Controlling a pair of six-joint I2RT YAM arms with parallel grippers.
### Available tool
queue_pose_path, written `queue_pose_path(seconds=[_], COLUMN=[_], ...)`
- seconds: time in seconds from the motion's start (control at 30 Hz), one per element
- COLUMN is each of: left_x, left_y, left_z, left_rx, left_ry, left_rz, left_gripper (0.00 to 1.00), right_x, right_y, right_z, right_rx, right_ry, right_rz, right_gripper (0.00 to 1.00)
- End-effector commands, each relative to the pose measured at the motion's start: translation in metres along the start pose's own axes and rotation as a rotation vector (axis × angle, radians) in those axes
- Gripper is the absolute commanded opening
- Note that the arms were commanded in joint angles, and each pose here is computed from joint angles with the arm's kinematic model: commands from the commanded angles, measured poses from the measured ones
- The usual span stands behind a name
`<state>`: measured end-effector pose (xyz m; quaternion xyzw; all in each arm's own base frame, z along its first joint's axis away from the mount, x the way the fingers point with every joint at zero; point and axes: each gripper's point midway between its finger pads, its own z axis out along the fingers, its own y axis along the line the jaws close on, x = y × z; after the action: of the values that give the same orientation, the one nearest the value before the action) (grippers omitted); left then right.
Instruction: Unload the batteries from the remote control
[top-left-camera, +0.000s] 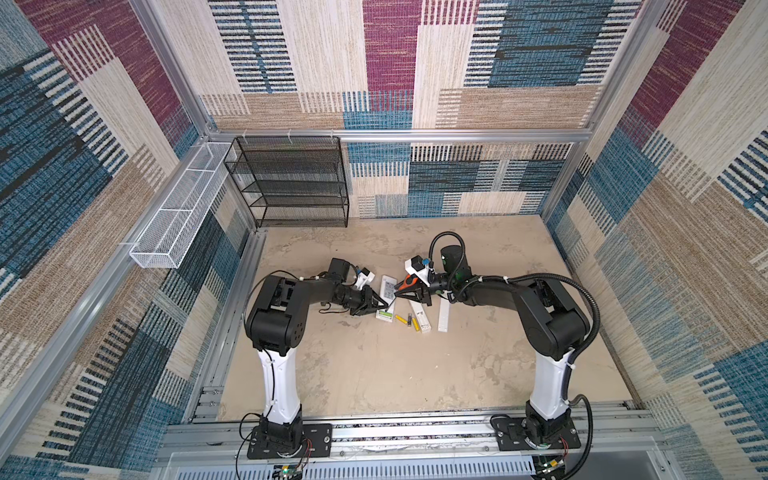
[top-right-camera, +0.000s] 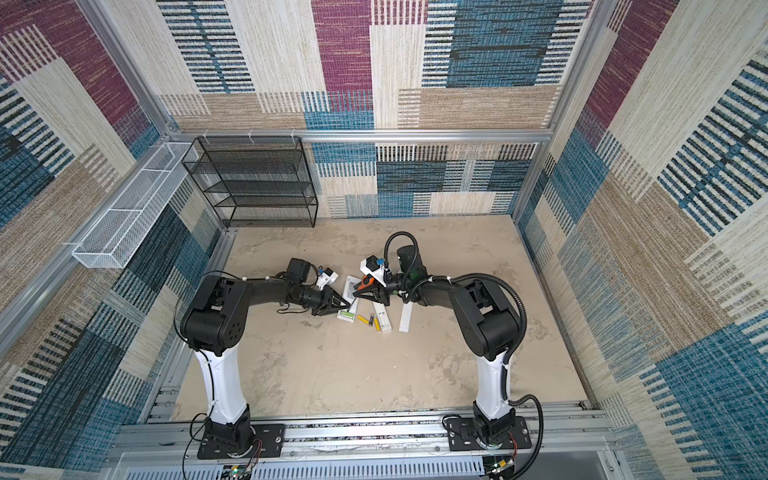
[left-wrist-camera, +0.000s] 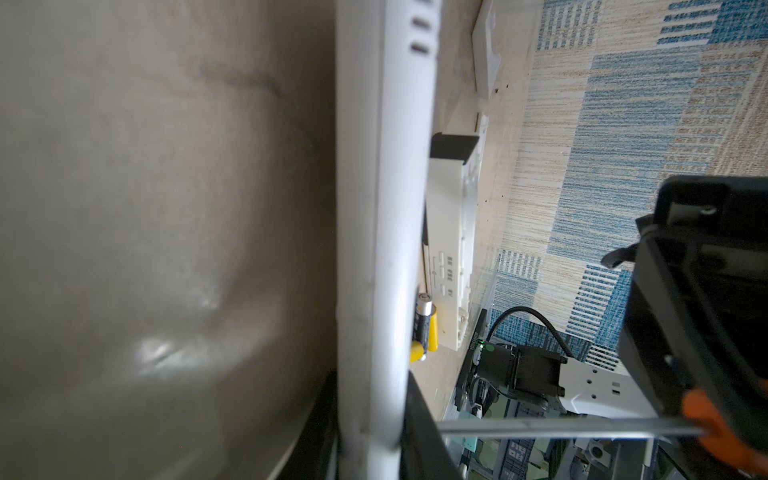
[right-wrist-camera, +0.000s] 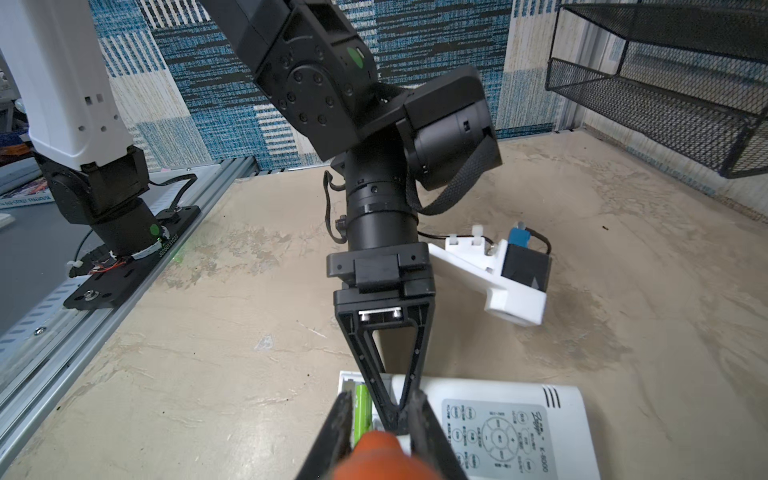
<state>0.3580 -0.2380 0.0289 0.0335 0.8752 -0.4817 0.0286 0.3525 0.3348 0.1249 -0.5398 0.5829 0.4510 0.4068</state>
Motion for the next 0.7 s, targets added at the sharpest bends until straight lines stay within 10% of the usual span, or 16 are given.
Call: queue_pose_path(seconds=[0.0, 0.67], left_x=[0.01, 0.007], left_y=[0.02, 0.025], left_z=[0.002, -0.002], left_rx=[-0.09, -0.145], left_ry=[0.025, 0.007], left_rz=[-0.049, -0.08], left_gripper=[0.0, 0.0], right_x=[0.047, 0.05], right_y=[-0.005, -0.029], right_z=[0.004, 0.018], right_rx=[0.043, 0.137], right_ry=[0.17, 0.19], right_rz=[0.095, 0.167], right_gripper=[0.0, 0.0])
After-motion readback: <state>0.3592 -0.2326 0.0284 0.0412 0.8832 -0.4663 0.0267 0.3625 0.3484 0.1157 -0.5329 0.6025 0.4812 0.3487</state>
